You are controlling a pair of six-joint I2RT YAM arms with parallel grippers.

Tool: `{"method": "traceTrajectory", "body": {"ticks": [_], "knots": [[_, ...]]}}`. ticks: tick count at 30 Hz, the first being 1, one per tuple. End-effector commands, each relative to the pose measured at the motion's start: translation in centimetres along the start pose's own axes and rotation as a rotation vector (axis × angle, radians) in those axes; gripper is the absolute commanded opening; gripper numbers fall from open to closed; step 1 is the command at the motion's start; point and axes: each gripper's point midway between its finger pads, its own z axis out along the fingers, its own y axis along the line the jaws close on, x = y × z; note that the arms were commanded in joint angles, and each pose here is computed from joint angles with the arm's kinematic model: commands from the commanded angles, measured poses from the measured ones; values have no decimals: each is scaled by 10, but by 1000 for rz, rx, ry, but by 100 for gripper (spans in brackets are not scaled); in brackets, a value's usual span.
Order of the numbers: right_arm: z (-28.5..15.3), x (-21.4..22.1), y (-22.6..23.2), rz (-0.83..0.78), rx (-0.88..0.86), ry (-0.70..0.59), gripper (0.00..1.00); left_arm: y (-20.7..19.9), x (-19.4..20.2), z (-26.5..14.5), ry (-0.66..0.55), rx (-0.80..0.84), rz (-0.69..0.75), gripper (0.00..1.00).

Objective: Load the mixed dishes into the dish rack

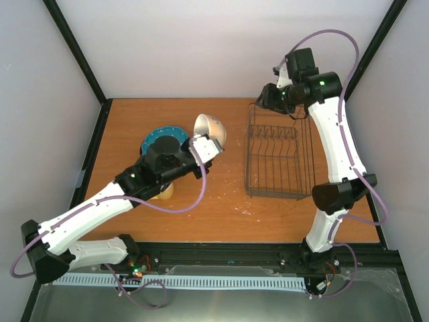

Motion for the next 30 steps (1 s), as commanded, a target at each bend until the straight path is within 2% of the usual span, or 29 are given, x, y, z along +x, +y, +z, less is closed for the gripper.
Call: {"method": "traceTrajectory", "body": {"ticks": [1, 4, 9, 13, 17, 19, 22, 23, 24, 26, 29, 30], "knots": [[-30, -23, 5, -31, -10, -181, 44, 23, -67, -27, -257, 66, -195, 1], [-14, -12, 3, -37, -51, -154, 47, 29, -75, -31, -320, 166, -290, 1], [-1, 6, -8, -6, -174, -153, 62, 45, -75, -44, -442, 362, -454, 1], [9, 22, -18, 83, -419, -148, 66, 55, -80, -54, -522, 544, -552, 1], [6, 33, 0, 107, -719, -142, 69, 65, -89, -67, -613, 682, -614, 1], [6, 30, 7, 126, -823, -141, 70, 74, -92, -74, -698, 717, -660, 1], [2, 23, 17, 110, -939, -153, 76, 89, -90, -83, -856, 797, -782, 1], [3, 21, 19, 118, -968, -146, 77, 95, -87, -77, -858, 835, -862, 1], [3, 19, 20, 127, -1003, -140, 78, 98, -87, -72, -856, 846, -877, 1], [-2, 13, 24, 156, -1101, -149, 79, 99, -97, -71, -853, 860, -805, 1], [-13, 9, 30, 220, -1326, -158, 91, 108, -113, -73, -872, 894, -786, 1], [-3, 10, 33, 240, -1333, -116, 91, 112, -118, -74, -885, 905, -789, 1]]}}
